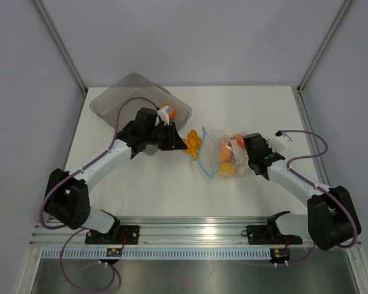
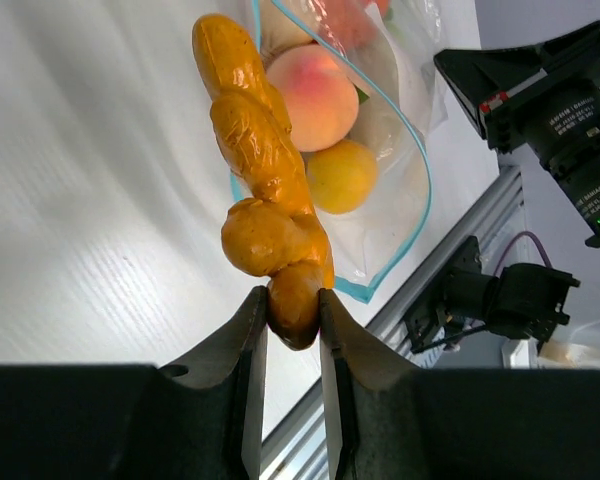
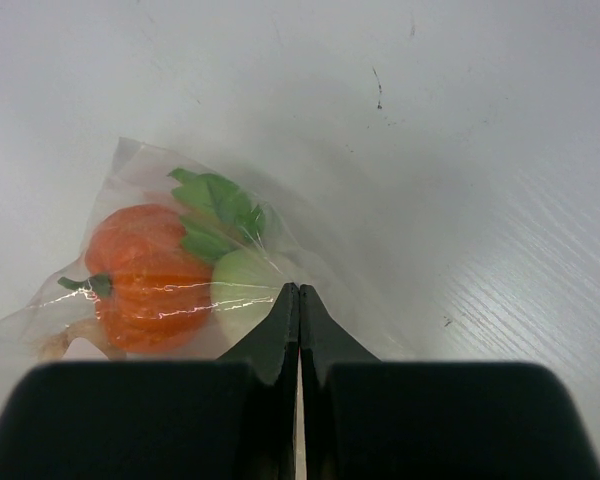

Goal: Open the zip-top bag and remove the fake food
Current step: Place the fake vegetable in the bin.

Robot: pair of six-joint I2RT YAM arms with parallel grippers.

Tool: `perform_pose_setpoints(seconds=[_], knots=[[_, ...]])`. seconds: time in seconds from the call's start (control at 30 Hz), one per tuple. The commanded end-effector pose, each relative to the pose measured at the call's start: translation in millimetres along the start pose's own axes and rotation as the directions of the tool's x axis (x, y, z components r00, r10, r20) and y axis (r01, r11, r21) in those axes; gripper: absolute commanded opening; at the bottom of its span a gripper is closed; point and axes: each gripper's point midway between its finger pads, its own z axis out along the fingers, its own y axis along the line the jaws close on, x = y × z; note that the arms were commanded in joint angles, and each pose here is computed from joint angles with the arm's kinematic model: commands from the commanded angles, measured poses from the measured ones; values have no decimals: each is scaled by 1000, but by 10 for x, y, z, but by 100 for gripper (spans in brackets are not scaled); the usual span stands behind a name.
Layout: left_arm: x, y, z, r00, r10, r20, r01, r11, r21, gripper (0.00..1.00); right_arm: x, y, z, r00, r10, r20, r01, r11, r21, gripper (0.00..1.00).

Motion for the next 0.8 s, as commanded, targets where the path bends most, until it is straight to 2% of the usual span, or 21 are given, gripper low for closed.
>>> perform_pose_setpoints(seconds=[0.0,0.17,0.43,0.63,0.77], knots=[[-233,-7,-197,991,59,117,-55,997,-45,10,-175,90,-13,998,27,50,-27,1000,-9,0],[-376,178,-328,975,51,215,-30,995,-100,10,-174,110,-14,999,24,48,-23,1000,-17,0],[-764,490,-663,910,-17,413,67,992,-107,8,-161,127,-11,999,19,41,-18,1000,-24,0],[-1017,780,-851,816,-91,570,180,979,-101,9,-144,152,-3,999,15,34,-14,999,-33,0],[-1081,954,-931,766,-173,619,262,964,-55,13,-130,164,-5,1000,9,27,-8,999,-35,0]])
